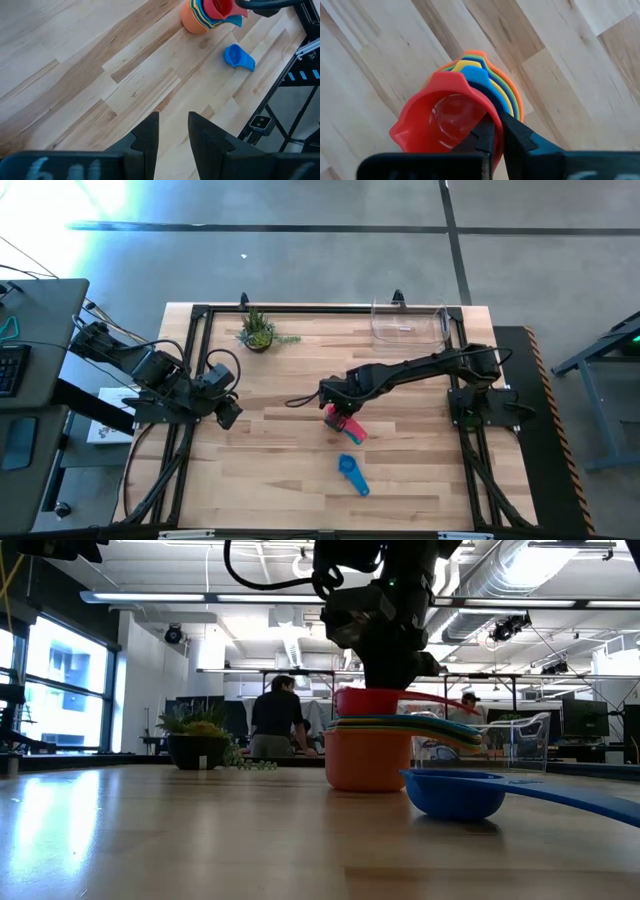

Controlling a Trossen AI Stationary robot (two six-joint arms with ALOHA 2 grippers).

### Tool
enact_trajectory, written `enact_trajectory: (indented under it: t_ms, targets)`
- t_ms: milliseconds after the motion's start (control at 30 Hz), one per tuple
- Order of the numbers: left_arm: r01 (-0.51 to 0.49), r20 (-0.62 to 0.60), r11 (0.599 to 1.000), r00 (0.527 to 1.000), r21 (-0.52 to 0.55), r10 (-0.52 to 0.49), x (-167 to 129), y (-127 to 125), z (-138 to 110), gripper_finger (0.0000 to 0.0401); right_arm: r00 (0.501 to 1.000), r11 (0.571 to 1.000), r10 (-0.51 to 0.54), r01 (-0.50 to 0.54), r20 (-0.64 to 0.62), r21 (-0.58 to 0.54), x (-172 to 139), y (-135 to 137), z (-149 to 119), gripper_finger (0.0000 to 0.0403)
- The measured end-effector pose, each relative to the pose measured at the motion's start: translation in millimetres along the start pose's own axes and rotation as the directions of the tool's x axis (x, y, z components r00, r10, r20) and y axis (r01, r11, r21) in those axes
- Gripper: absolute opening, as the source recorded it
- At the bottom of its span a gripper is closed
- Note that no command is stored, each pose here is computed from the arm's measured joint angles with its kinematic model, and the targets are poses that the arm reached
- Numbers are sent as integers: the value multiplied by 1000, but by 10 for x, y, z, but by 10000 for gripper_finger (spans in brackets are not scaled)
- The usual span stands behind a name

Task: Nest measuring cups in basket
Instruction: Stack the red measuring cup on top of the light blue measuring cup

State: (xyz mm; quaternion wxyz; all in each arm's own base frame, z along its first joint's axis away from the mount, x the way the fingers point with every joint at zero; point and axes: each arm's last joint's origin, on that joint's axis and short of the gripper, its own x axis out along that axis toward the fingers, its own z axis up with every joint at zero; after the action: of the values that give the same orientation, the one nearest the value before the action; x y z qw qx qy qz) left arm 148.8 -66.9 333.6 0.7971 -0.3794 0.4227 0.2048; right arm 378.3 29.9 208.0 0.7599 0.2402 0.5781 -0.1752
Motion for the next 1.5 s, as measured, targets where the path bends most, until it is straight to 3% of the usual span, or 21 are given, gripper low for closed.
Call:
enact_trajectory:
  t_ms: [633,1100,1333,1500]
  targets:
    - [-4,12,1000,1000,3,3,0,1,4,95,1000,1000,-9,9,-19,8,-8,-12,-17,79]
    - [-4,12,1000,1000,9,4,0,1,4,95,1000,1000,-11,11,-18,-6,-244,49,66,86]
    - [-3,12,1000,1000,7,3,0,1,4,95,990,998,-26,33,-138,51,-262,19,-41,86]
    - [-2,12,1000,1000,-9,3,-1,0,4,95,983,994,-15,35,-183,104,-358,144,-220,85]
